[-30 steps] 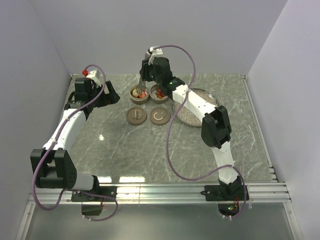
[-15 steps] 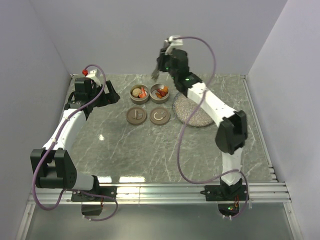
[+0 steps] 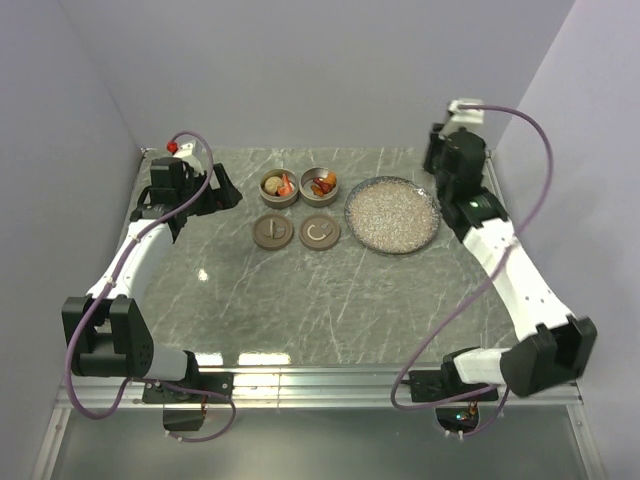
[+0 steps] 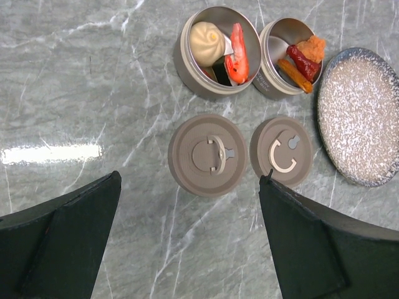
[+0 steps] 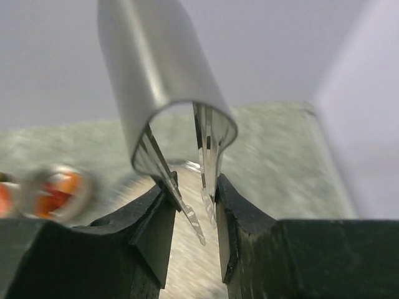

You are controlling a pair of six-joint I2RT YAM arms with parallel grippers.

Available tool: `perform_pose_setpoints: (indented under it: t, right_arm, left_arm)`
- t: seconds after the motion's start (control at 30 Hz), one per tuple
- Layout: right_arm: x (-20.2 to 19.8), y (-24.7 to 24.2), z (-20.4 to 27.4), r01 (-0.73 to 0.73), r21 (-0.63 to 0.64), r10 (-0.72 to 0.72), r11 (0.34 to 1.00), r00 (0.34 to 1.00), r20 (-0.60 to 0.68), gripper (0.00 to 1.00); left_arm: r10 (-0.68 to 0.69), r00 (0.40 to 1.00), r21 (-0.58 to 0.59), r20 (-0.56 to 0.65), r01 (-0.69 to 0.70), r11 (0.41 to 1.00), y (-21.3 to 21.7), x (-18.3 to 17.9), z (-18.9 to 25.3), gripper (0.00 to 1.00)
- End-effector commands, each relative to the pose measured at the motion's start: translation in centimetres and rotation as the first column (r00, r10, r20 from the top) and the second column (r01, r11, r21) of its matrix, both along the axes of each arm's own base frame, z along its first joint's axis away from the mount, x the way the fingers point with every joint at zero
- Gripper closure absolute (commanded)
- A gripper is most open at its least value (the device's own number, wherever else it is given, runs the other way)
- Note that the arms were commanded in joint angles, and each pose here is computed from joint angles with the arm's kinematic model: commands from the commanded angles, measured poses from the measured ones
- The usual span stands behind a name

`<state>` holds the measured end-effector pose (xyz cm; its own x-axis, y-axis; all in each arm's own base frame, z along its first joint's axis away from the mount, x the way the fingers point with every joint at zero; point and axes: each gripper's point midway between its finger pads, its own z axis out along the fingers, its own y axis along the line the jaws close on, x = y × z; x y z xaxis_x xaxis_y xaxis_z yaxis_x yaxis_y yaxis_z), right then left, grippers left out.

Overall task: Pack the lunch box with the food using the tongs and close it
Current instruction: Put down the clamp

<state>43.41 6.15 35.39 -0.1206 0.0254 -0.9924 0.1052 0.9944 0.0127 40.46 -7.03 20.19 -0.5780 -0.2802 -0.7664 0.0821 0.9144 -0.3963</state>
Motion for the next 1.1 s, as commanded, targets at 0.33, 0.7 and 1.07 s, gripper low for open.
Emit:
perform_pose_setpoints:
  t: [0.33,0.7,1.07]
  right_arm:
    - [-10.4,-13.8,-11.2,0.164,-0.148,-0.211,0.975,0.890,-0.404,0.62]
    - [-10.4,-14.5,-20.6,0.088,-0.105,-0.135,0.991,0.752,-0.645,0.62]
    - [-4.8,-16.0,-25.7,0.130,-0.103,-0.164,0.986,0.662,-0.731,0.57]
  left_arm:
    - [-0.029,0.999,-0.026,0.047,0.030,0.999,-0.5,0.4,0.2,0.01]
    - [-0.008,0.999,-0.003,0.044,0.008,1.000,0.2,0.5,0.2,0.01]
    - [0.048,0.998,0.014,0.035,-0.049,0.999,1.5,0.4,0.6,0.01]
